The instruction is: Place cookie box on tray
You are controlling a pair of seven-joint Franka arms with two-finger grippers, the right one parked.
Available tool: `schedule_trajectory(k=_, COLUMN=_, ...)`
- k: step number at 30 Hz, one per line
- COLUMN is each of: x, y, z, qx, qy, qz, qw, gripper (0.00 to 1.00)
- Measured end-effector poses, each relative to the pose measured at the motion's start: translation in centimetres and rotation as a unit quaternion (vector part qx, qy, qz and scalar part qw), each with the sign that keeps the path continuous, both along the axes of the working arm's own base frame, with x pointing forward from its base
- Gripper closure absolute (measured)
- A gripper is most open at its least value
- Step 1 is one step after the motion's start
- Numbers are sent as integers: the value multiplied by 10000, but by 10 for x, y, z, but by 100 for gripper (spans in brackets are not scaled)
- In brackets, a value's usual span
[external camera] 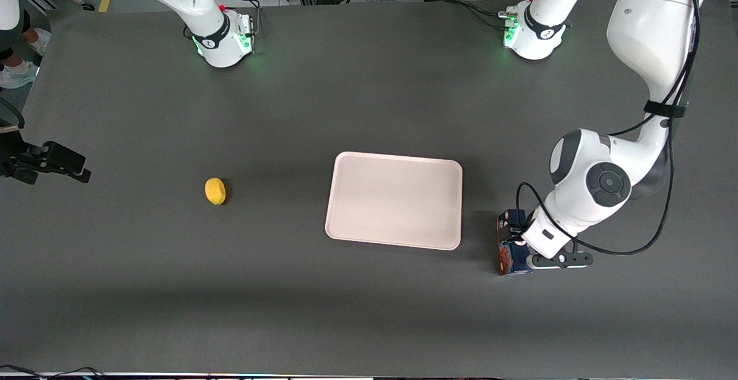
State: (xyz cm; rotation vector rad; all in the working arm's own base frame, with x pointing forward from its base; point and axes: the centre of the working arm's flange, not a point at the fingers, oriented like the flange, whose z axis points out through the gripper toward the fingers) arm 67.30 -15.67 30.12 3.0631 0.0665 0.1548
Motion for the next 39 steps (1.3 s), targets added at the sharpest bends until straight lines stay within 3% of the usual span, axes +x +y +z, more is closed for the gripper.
schedule_trajectory(k=25, x=1, y=-8, z=-51, qx=-18, qy=13, qz=116, qw=9999, gripper=1)
schedule_trajectory(k=28, x=2, y=-6, z=-53, qx=-2, qy=25, qz=128, qw=9999, gripper=9)
schedule_trajectory(k=31, x=2, y=-4, z=-57, qx=23, qy=46, qz=136, qw=9999, gripper=25)
schedule_trajectory(k=39, x=2, y=-1, z=-60, qx=39, qy=66, qz=149, qw=9999, gripper=33)
